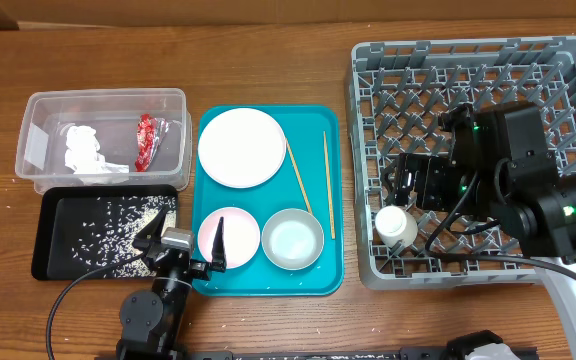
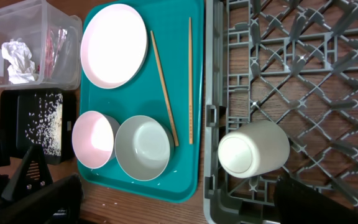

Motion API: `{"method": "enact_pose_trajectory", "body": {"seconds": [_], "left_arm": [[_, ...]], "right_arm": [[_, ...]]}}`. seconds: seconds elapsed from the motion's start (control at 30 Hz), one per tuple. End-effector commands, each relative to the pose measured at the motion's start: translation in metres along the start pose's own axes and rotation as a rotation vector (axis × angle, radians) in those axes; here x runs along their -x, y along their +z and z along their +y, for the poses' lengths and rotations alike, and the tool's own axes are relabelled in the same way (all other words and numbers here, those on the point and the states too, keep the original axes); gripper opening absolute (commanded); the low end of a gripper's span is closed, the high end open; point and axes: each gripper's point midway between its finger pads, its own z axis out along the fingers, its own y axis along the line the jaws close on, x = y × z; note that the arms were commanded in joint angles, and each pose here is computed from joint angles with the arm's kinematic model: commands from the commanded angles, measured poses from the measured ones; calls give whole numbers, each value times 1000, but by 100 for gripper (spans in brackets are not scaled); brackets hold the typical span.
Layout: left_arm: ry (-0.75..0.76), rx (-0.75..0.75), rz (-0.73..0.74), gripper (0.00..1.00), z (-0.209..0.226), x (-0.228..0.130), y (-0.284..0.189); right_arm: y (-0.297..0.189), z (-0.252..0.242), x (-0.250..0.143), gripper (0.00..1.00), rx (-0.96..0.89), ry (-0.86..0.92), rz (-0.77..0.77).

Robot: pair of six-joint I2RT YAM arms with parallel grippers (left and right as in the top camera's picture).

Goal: Sort waste into correct bins and load items into the dishwasher

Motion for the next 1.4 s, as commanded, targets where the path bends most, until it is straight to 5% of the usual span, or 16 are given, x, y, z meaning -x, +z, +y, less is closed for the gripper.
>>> {"method": "enact_pose_trajectory", "body": {"seconds": [0.0, 1.37], "left_arm": [[-8, 12, 0, 100, 2, -1, 0], [-8, 12, 0, 100, 2, -1, 0]], "right_arm": [[-3, 3, 1, 100, 18, -2, -10], [4, 27, 5, 100, 151, -67, 16]]}}
